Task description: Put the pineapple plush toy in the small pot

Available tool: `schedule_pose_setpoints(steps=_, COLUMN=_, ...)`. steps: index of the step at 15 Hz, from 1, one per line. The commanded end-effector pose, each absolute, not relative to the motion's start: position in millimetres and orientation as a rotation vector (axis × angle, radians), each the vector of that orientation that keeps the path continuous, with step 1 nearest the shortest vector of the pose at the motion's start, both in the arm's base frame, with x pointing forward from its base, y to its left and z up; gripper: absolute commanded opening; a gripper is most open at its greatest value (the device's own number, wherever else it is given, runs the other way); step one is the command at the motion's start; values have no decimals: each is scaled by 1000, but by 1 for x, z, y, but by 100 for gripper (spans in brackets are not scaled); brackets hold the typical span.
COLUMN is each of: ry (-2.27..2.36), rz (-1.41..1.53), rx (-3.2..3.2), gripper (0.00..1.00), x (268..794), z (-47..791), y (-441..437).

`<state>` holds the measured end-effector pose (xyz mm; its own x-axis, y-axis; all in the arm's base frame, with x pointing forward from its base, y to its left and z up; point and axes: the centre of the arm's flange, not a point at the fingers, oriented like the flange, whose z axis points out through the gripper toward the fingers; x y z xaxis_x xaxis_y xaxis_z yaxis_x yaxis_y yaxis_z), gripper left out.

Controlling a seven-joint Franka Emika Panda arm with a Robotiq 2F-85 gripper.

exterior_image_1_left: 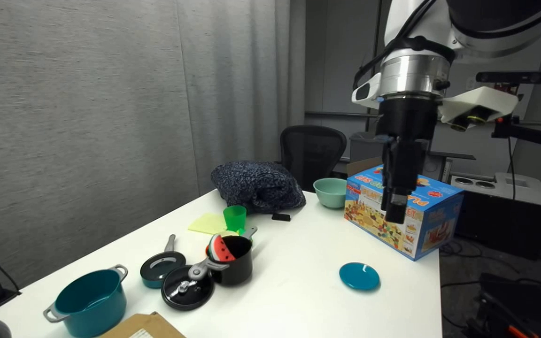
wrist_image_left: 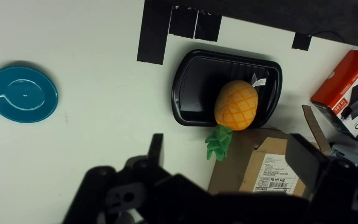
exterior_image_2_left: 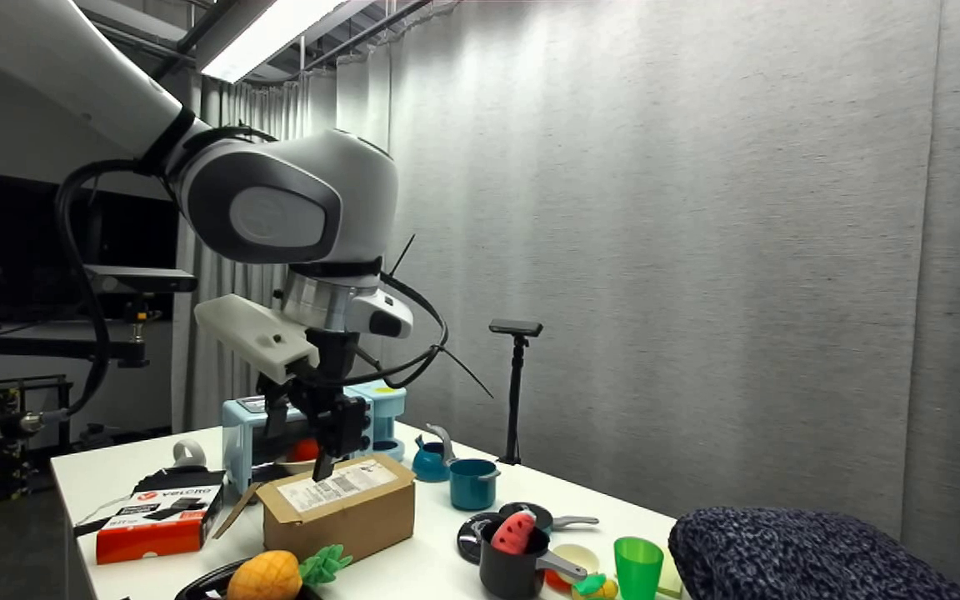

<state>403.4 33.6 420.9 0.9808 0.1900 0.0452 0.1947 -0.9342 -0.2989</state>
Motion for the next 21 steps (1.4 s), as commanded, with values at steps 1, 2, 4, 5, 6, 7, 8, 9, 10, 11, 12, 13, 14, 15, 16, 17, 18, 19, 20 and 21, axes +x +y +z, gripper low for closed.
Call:
schedule_pose_setpoints(steps=1, ry=-281, rz=-22, rx=-2821, gripper=100, x=403, z=421, y=34)
schedule_pose_setpoints(steps=2, ry=-275, rz=-21, rx=-2822, gripper=100, x=406, z=419, y=36)
schedule_pose_setpoints(steps=4, ry=-256, rz=-11, rx=-2812, gripper=100, x=415, z=409, y=42)
schedule_pose_setpoints(steps=5, ry=-247, rz=-8, rx=-2803, gripper=100, x=422, z=402, y=47)
schedule_pose_setpoints(steps=6, ry=-242, rz=1, rx=-2789, gripper=100, x=431, z=391, y=54)
schedule_pose_setpoints(steps=7, ry=-237, rz=10, rx=-2770, gripper=100, x=438, z=382, y=61)
schedule_pose_setpoints(steps=8, ry=-233, rz=29, rx=-2755, gripper=100, x=445, z=369, y=70)
schedule_pose_setpoints(steps=9, ry=-241, rz=44, rx=-2749, gripper=100, x=454, z=357, y=82)
schedule_pose_setpoints(steps=10, ry=-257, rz=54, rx=-2740, gripper=100, x=462, z=346, y=97)
schedule_pose_setpoints(steps=11, ry=-271, rz=64, rx=-2735, gripper=100, x=469, z=335, y=111)
schedule_pose_setpoints(steps=12, ry=-293, rz=79, rx=-2727, gripper=100, x=477, z=325, y=127)
schedule_pose_setpoints(steps=13, ry=-315, rz=94, rx=-2726, gripper=100, x=483, z=316, y=143)
schedule_pose_setpoints(steps=14, ry=-338, rz=114, rx=-2734, gripper=100, x=487, z=305, y=158)
schedule_pose_setpoints(steps=15, ry=-356, rz=130, rx=-2743, gripper=100, x=491, z=296, y=169)
schedule_pose_setpoints(steps=16, ry=-374, rz=152, rx=-2754, gripper=100, x=494, z=286, y=179)
schedule_pose_setpoints(steps=17, ry=-392, rz=170, rx=-2763, gripper=100, x=495, z=276, y=187)
schedule_pose_setpoints(steps=18, ry=-417, rz=186, rx=-2769, gripper=100, x=496, z=266, y=196)
schedule_pose_setpoints(steps=19, ry=-448, rz=212, rx=-2770, gripper=100, x=497, z=256, y=202)
schedule_pose_setpoints(steps=20, ry=-473, rz=237, rx=-2769, gripper=100, x=495, z=247, y=208)
schedule_pose_setpoints(steps=21, ry=-513, rz=266, rx=-2782, gripper=100, x=491, z=241, y=211)
